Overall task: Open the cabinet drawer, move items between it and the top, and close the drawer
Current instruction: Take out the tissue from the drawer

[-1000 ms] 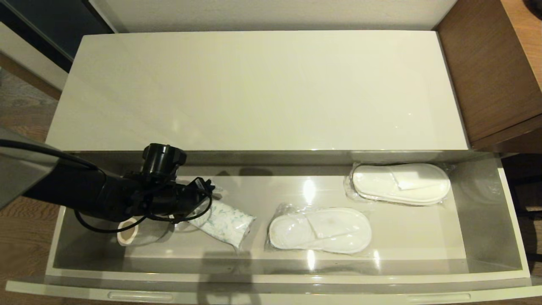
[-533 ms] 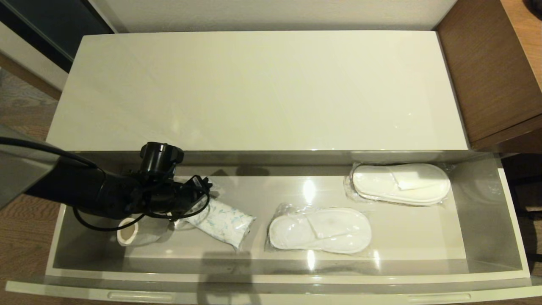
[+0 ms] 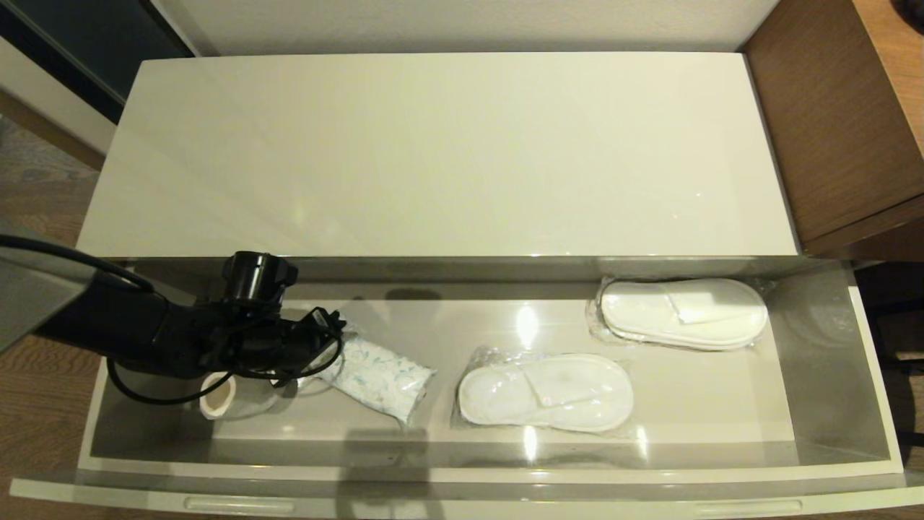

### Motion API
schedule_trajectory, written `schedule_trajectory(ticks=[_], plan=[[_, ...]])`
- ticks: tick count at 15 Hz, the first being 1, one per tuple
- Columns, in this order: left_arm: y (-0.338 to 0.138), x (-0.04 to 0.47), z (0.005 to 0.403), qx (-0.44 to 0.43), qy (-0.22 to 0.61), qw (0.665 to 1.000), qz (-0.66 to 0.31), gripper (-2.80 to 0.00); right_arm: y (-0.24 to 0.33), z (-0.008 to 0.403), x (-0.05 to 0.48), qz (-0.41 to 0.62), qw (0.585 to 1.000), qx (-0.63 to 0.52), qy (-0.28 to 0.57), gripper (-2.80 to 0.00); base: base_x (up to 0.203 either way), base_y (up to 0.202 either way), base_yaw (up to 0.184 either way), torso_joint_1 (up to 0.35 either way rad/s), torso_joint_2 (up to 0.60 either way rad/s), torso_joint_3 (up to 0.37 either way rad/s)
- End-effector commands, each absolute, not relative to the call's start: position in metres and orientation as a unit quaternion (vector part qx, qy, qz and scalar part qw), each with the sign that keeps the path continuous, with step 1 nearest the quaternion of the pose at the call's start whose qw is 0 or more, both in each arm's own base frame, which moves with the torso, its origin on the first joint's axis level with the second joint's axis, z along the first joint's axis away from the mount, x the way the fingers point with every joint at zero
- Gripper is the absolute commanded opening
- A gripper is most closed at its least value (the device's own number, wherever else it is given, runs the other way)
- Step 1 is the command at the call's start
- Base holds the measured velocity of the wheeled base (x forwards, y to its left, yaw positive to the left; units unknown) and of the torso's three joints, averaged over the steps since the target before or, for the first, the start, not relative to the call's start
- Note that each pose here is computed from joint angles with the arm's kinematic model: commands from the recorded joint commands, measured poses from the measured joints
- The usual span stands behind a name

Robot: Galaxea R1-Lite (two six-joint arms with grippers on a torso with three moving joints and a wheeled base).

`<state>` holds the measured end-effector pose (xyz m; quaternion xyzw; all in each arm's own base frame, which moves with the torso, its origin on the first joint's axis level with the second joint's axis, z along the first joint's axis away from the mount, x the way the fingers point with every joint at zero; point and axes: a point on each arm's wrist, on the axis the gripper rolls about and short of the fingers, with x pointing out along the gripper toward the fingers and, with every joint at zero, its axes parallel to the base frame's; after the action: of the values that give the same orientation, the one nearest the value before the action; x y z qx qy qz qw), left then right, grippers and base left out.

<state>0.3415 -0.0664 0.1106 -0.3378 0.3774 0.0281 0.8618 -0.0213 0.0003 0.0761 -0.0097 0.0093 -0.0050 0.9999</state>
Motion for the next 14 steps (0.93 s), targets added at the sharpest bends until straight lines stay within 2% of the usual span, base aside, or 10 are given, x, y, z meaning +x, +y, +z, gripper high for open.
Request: schedule_trajectory(ticks=[1,14], plan=[[-0.0659,0.3425,0.1084,-0.340,0.379,0.860,0.031,0.00,0.0003,0.0757,-0.0211,-0.005,1.000,-0.009,0.011,-2.80,0.000,0.000,0.000,0.000,0.00,0.000],[-0.0680,0.3505,0.1018,-0.341,0.382,0.859,0.032,0.00,0.0003,0.0757,-0.0211,-0.005,1.000,-0.010,0.011,-2.80,0.000,0.000,0.000,0.000,0.00,0.000]])
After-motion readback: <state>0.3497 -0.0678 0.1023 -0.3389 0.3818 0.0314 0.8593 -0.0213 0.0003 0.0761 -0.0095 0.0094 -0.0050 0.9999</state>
